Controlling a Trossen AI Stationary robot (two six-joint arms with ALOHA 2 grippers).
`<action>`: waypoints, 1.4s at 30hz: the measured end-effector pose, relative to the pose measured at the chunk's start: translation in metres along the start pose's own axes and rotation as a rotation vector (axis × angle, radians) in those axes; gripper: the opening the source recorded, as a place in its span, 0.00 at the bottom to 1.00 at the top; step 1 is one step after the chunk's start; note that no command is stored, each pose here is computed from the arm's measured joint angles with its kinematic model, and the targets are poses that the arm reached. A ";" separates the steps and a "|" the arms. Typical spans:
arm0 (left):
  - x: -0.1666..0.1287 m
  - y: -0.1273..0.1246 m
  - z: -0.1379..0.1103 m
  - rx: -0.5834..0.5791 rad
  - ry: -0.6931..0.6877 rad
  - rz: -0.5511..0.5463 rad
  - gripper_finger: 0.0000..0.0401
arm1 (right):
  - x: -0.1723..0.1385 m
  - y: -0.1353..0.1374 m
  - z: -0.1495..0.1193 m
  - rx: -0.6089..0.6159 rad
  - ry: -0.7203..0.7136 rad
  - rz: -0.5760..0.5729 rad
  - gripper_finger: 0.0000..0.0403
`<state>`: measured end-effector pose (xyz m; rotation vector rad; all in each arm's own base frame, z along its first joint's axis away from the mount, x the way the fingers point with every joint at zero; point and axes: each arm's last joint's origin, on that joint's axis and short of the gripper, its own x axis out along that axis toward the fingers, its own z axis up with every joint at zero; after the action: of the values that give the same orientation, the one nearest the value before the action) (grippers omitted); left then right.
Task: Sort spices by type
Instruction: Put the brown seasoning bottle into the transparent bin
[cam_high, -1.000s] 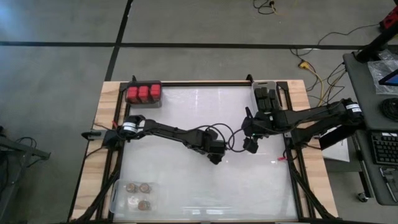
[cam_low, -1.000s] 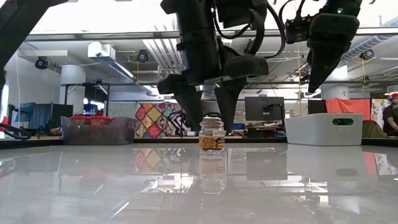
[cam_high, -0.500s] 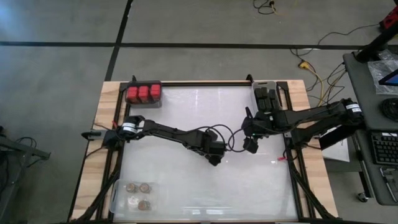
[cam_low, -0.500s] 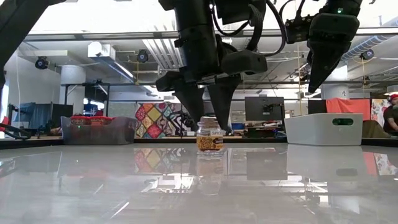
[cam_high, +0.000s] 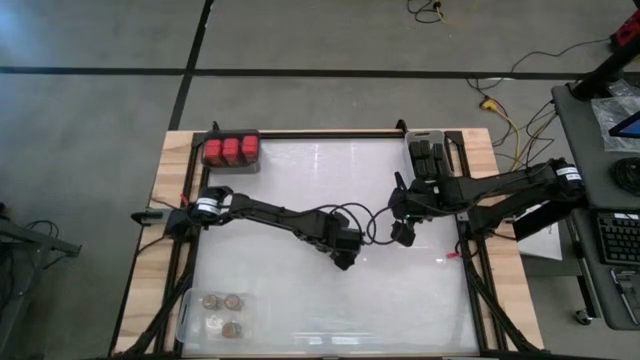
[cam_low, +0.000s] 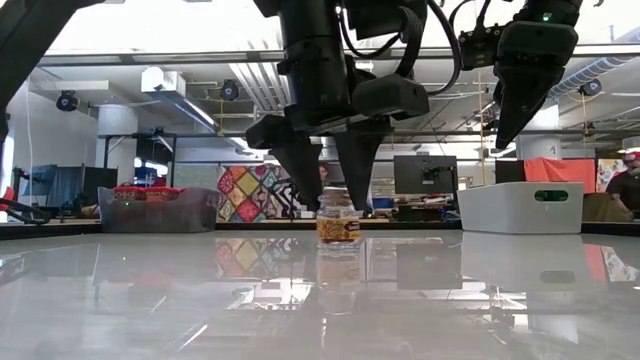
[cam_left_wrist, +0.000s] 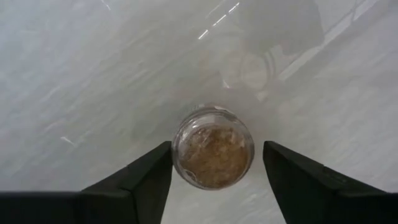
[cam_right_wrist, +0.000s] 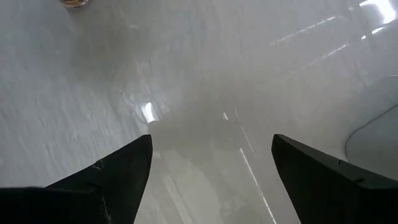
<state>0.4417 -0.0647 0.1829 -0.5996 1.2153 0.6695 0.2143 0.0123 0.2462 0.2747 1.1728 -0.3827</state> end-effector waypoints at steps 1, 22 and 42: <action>0.000 0.000 0.000 0.000 -0.003 0.004 0.57 | 0.000 0.000 0.000 0.000 0.000 0.000 0.79; -0.044 -0.010 -0.028 0.303 -0.060 0.070 0.43 | -0.001 0.006 -0.004 -0.058 0.006 0.021 0.77; -0.221 0.035 -0.221 0.778 -0.109 -0.176 0.42 | -0.008 0.097 -0.005 -0.226 -0.342 0.245 0.64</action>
<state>0.2291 -0.2339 0.3411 -0.0125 1.1900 0.0490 0.2493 0.1027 0.2527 0.1459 0.8248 -0.0745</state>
